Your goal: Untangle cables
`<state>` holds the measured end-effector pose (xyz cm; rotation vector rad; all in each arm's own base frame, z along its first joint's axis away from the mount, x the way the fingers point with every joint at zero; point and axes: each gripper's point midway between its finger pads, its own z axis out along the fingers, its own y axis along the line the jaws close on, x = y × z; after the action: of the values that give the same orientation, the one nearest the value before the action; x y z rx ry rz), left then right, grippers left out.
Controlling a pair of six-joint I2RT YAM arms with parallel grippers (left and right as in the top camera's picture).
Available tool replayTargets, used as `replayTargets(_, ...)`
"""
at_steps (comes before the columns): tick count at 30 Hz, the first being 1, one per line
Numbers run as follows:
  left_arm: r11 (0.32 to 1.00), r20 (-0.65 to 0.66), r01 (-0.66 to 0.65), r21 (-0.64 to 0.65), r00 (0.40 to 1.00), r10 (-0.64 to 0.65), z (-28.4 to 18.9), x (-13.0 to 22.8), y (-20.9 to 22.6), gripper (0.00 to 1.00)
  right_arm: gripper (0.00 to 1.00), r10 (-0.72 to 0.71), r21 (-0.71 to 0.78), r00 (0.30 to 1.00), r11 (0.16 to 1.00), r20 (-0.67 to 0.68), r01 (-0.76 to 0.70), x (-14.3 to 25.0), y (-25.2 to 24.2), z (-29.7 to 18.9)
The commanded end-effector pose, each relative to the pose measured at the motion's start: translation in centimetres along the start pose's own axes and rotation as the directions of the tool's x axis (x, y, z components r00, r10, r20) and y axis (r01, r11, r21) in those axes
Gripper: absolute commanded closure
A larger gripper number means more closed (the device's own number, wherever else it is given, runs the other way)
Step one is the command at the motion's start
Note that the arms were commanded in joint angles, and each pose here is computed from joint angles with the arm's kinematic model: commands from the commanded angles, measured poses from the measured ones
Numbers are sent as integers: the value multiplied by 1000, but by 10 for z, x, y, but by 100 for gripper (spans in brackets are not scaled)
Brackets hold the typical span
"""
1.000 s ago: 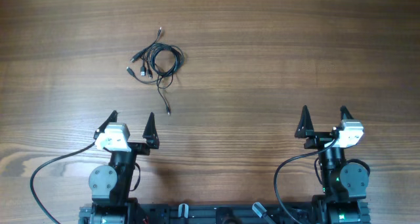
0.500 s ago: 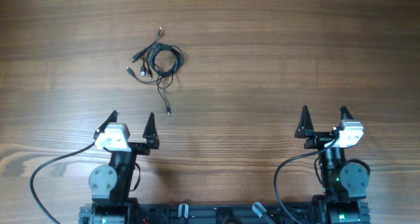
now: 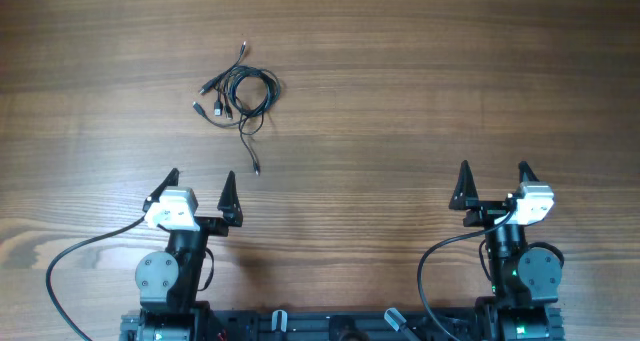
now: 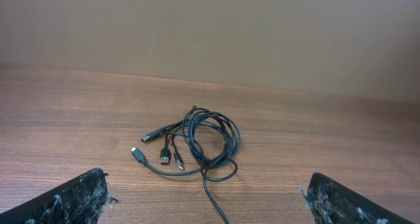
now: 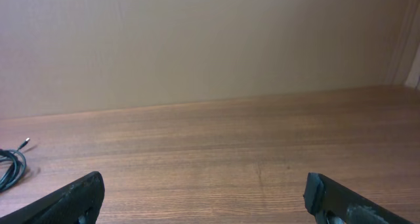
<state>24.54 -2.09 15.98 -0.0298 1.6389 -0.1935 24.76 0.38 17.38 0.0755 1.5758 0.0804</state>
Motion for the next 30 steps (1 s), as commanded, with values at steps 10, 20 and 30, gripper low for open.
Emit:
replayTargets(10,1000,-4,-16,-5,1000,16,0,2,1,0,0,-18,17,1000,1000,14,18,-3,-3,-1)
replayTargets(20,1000,-13,-15,-6,1000,15,0,4,1,0,0,-19,17,1000,1000,14,18,-3,-3,-1)
replayTargets(30,999,210,-33,20,977,28,-5,-51,-7,0,0,-18,17,1000,1000,14,18,-3,-3,-1)
